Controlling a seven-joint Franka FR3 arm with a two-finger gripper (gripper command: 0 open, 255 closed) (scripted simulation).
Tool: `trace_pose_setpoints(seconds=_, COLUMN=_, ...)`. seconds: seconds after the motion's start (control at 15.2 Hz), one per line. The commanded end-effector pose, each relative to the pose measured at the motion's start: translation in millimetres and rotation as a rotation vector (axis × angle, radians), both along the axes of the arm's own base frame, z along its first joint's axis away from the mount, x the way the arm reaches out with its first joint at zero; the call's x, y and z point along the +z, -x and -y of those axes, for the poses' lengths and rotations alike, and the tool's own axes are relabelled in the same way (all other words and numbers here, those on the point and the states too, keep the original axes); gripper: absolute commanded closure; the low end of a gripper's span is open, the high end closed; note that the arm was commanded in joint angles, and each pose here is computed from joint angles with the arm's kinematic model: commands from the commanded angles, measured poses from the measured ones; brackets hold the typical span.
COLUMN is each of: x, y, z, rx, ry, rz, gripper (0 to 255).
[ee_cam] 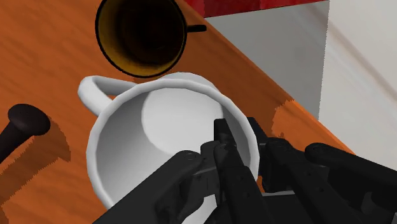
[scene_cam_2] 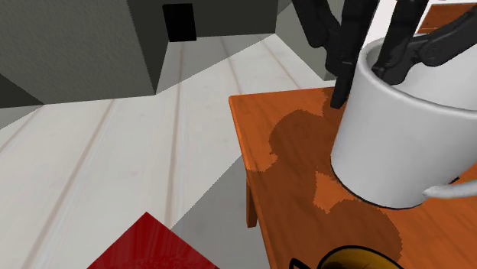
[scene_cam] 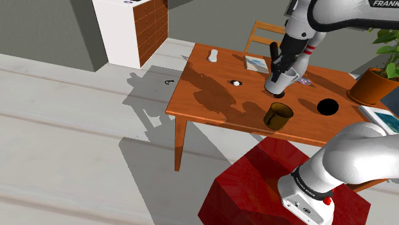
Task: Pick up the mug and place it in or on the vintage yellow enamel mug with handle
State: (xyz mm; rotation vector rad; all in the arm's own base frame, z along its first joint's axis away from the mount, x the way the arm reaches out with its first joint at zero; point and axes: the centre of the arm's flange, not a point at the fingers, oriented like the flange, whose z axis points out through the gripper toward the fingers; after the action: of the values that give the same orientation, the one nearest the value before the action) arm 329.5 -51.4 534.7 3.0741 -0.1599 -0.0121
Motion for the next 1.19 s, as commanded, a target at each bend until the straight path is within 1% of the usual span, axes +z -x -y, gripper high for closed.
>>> trace_pose_setpoints(seconds=0.0, x=2.6, y=23.9, z=12.0, rx=0.001, ry=0.0, rz=0.0, gripper=255)
trace_pose_setpoints(seconds=0.33, x=6.5, y=77.3, z=43.9, rx=0.001, ry=0.0, rz=0.0, gripper=255)
trace_pose_setpoints(seconds=1.12, x=-56.8, y=77.3, z=43.9, rx=0.001, ry=0.0, rz=0.0, gripper=255)
